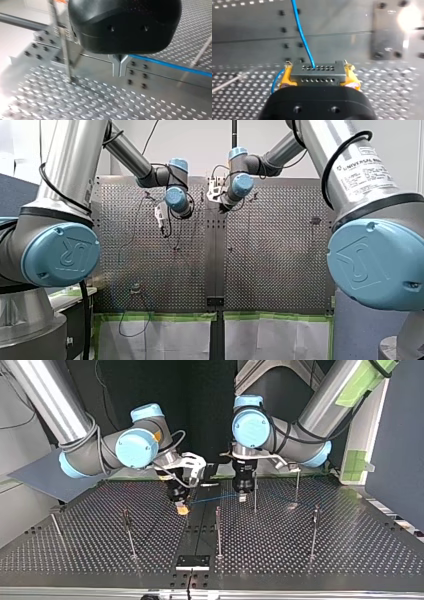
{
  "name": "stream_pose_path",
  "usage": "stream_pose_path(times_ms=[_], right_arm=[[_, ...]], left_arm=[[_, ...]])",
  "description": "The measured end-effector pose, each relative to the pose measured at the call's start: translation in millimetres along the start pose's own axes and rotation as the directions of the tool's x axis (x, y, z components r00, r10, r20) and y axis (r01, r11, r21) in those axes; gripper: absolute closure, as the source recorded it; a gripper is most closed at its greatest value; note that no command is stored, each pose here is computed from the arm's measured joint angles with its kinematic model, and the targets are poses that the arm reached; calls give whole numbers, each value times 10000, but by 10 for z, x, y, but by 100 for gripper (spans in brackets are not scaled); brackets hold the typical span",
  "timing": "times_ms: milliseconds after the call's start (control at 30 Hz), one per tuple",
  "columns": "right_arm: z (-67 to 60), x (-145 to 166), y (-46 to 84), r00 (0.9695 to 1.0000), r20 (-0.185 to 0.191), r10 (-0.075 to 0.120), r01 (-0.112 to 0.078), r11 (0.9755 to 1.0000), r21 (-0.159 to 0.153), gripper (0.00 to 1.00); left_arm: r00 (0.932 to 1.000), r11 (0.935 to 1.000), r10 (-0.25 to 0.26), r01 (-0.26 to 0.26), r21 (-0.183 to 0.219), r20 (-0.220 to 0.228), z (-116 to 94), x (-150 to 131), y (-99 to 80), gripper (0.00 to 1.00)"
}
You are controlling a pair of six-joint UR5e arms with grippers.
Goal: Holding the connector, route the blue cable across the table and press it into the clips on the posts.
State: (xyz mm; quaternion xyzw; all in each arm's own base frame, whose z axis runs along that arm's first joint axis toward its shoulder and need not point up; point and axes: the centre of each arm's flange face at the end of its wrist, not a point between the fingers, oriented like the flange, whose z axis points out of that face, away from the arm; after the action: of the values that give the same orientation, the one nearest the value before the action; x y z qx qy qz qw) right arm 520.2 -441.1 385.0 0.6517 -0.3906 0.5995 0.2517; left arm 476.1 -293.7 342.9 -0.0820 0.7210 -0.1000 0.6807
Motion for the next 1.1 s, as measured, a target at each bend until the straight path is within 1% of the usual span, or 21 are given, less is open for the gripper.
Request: stream_pose_path(times_ms=[167,300,367,467,500,567,600,667,800,933,1100], right_arm=[[-143,244,-30,9994,-344,-2,4,10000,44,100],[-283,454,-83,9978,-664,-24,33,9999,128,100],[-342,539,-107,9968,-804,-30,44,9998,169,100],[-436,676,-138,9946,-1041,-23,48,9997,231,100],[-474,733,-146,9935,-1141,-18,47,9997,252,100],[-509,787,-147,9923,-1236,-13,46,9996,266,100],[-515,798,-146,9921,-1257,-12,46,9996,272,100],[-498,778,-138,9925,-1222,-14,47,9996,268,100],[-414,656,-125,9949,-1007,-28,57,9996,279,100],[-330,536,-101,9967,-809,-39,61,9996,263,100],[-274,466,-81,9975,-708,-42,64,9995,309,100]], left_arm=[[9989,9997,-159,151,167,433,-99,-304,-60,100],[9967,9991,-285,260,323,764,-181,-512,-110,100],[9949,9984,-369,326,468,940,-222,-610,-137,100],[9940,9970,-440,373,677,1004,-227,-650,-161,100],[9944,9967,-437,368,723,967,-216,-636,-166,100],[9955,9964,-405,338,783,852,-176,-577,-169,100],[9960,9964,-390,327,788,804,-154,-547,-166,100],[9968,9963,-362,305,804,706,-86,-476,-153,100],[9977,9960,-326,275,847,591,37,-366,-153,100],[9969,9958,-364,303,869,700,110,-389,-171,100],[9952,9957,-421,345,860,879,175,-478,-167,100]])
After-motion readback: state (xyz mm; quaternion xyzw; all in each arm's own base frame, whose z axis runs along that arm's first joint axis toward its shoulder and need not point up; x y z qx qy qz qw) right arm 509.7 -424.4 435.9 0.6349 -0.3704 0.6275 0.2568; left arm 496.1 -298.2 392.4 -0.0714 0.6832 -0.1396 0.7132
